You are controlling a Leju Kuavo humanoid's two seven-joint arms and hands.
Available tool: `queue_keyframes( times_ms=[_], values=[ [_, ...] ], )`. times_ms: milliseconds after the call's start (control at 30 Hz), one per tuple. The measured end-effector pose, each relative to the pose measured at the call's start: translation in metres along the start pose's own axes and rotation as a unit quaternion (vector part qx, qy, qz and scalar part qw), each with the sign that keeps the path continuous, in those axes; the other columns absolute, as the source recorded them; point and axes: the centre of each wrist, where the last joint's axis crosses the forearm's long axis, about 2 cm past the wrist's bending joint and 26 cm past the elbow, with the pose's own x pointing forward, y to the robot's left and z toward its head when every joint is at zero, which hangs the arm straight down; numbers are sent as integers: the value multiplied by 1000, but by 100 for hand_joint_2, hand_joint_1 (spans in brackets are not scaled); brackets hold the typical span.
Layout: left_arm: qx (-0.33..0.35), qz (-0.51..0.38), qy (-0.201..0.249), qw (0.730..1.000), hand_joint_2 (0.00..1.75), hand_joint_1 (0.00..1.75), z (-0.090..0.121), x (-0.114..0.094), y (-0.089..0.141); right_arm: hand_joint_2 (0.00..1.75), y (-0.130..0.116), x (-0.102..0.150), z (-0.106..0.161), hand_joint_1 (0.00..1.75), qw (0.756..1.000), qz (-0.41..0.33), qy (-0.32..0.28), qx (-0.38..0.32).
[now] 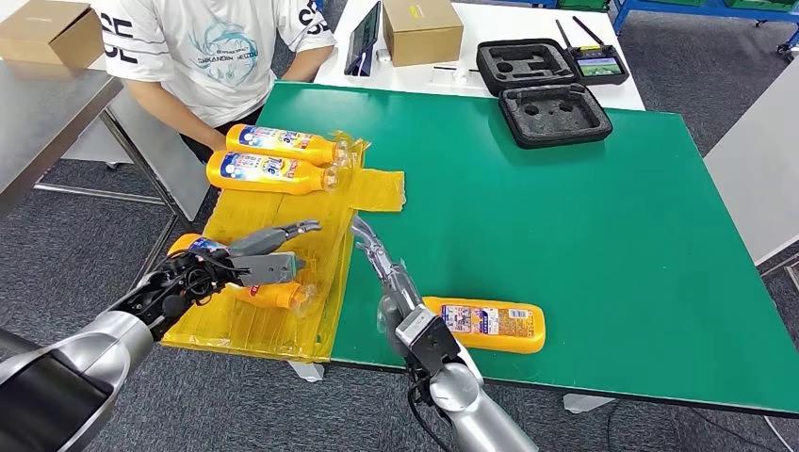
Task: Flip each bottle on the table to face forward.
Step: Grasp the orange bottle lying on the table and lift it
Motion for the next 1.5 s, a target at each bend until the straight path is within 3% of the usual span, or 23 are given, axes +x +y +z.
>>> queue_keyframes(
  times_ms=[200,267,333,400,500,600,733,800,933,1067,1200,1433,1500],
  values=[
    [61,-17,-10,998,0,0,2,0,-3,0,2,-2,8,0,1000,4,9,-3],
    [138,-55,-14,989,0,0,0,3,-1,0,2,-2,10,0,1000,9,11,-8],
    [261,-162,-25,951,0,0,-6,15,0,0,3,-1,11,0,1000,14,12,-11],
    [342,-290,-64,892,0,0,-15,38,-1,0,2,0,10,0,1000,16,15,-10],
    [366,-396,-104,836,0,0,-21,73,-1,0,2,1,6,0,1000,14,17,-3],
    [429,-396,-99,806,0,0,-14,93,6,0,3,1,5,0,1000,16,18,2],
    [543,-296,-84,782,0,0,-2,103,9,175,-1,0,3,0,998,51,20,11],
    [594,-204,-82,774,0,0,3,103,-3,175,-10,0,-2,0,994,102,29,28],
    [654,-45,-82,751,0,0,13,107,-38,175,-52,-2,-15,0,962,236,89,103],
    [665,41,-83,741,0,0,24,117,-73,175,-111,-5,-19,0,928,318,139,137],
    [660,86,-82,742,0,0,29,122,-93,175,-155,-4,-17,0,897,351,196,184],
    [639,114,-57,759,0,0,42,117,-124,175,-245,6,14,0,842,379,289,253],
    [636,112,-55,762,87,0,44,116,-127,175,-264,11,23,0,831,382,307,264]
  ],
)
